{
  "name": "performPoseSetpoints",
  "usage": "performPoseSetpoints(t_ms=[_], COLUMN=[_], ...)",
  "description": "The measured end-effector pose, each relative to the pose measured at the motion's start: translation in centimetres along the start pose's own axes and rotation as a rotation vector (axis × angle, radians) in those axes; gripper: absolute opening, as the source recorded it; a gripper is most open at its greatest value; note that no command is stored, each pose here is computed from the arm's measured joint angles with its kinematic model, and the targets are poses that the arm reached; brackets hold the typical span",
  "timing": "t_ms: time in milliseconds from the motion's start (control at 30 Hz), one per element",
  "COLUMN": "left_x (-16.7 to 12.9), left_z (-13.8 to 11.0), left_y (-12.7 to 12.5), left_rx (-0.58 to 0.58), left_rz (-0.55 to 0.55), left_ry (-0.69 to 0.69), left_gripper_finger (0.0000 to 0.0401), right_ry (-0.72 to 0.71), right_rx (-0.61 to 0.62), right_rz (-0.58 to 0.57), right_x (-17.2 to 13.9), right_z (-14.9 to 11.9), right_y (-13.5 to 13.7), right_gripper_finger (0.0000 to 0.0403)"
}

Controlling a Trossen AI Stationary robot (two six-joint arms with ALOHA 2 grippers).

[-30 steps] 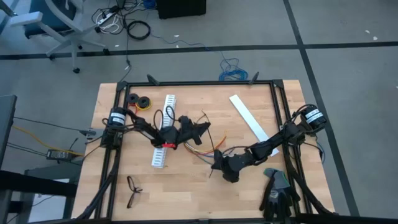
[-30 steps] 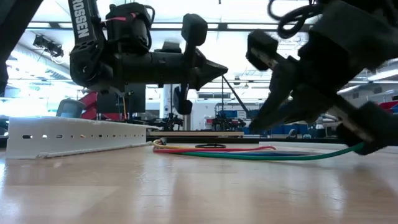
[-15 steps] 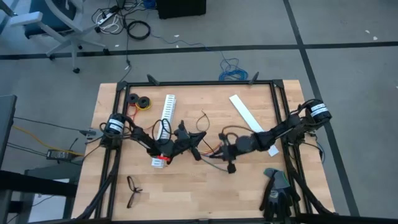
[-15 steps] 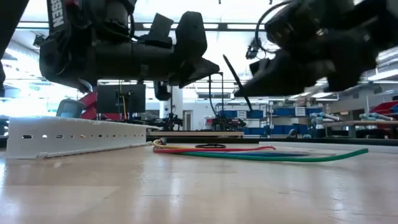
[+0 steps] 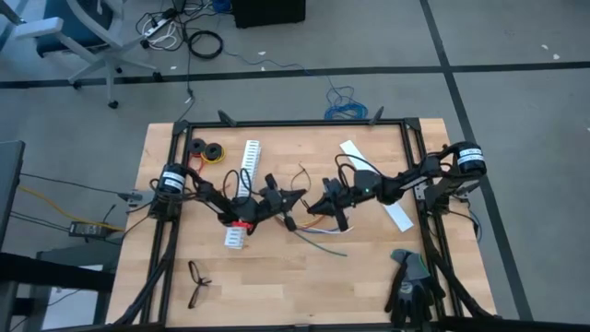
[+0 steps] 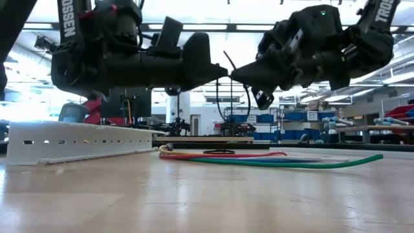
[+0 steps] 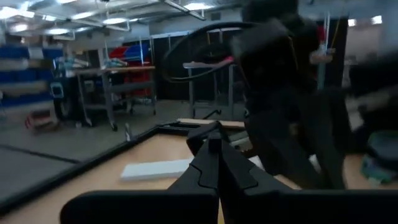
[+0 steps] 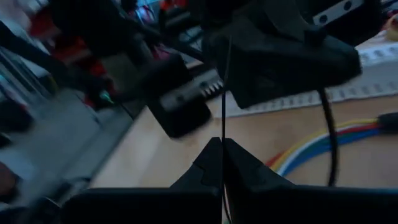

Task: Ziptie cables
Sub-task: Insert the black zip tie into the lock head

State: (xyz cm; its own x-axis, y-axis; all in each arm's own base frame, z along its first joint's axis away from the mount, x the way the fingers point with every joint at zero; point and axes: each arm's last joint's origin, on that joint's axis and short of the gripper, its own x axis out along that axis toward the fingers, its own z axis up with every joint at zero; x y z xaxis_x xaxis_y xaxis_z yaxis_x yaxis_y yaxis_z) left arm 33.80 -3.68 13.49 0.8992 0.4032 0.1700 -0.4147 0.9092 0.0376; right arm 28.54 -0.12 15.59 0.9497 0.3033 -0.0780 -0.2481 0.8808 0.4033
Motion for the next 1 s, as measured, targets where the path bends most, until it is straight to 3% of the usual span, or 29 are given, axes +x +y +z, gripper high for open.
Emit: performPoseSetpoints(t_ms=[133,400,1000], left_x=[0.2,0.4,0.4], left_z=[0.6,1.0,0.7], left_y=[-0.8,-1.1,-1.1], left_rx=[0.079,0.122,0.153], left_rz=[-0.011,0.015,0.017], left_ry=[-0.034,-0.047,-0.012], left_gripper_finger=[0.0001,0.0001,0.0001], right_ry=[0.008,0.022,0.007], right_rx=[0.113,0.258,0.293], right_rz=[0.033,0.032,0.019], right_x=[-0.1,-0.3,-0.1], right_z=[0.2,-0.1,-0.2], right_y=[-0.2,-0.2,0.2], right_gripper_finger=[0.0,0.0,0.0])
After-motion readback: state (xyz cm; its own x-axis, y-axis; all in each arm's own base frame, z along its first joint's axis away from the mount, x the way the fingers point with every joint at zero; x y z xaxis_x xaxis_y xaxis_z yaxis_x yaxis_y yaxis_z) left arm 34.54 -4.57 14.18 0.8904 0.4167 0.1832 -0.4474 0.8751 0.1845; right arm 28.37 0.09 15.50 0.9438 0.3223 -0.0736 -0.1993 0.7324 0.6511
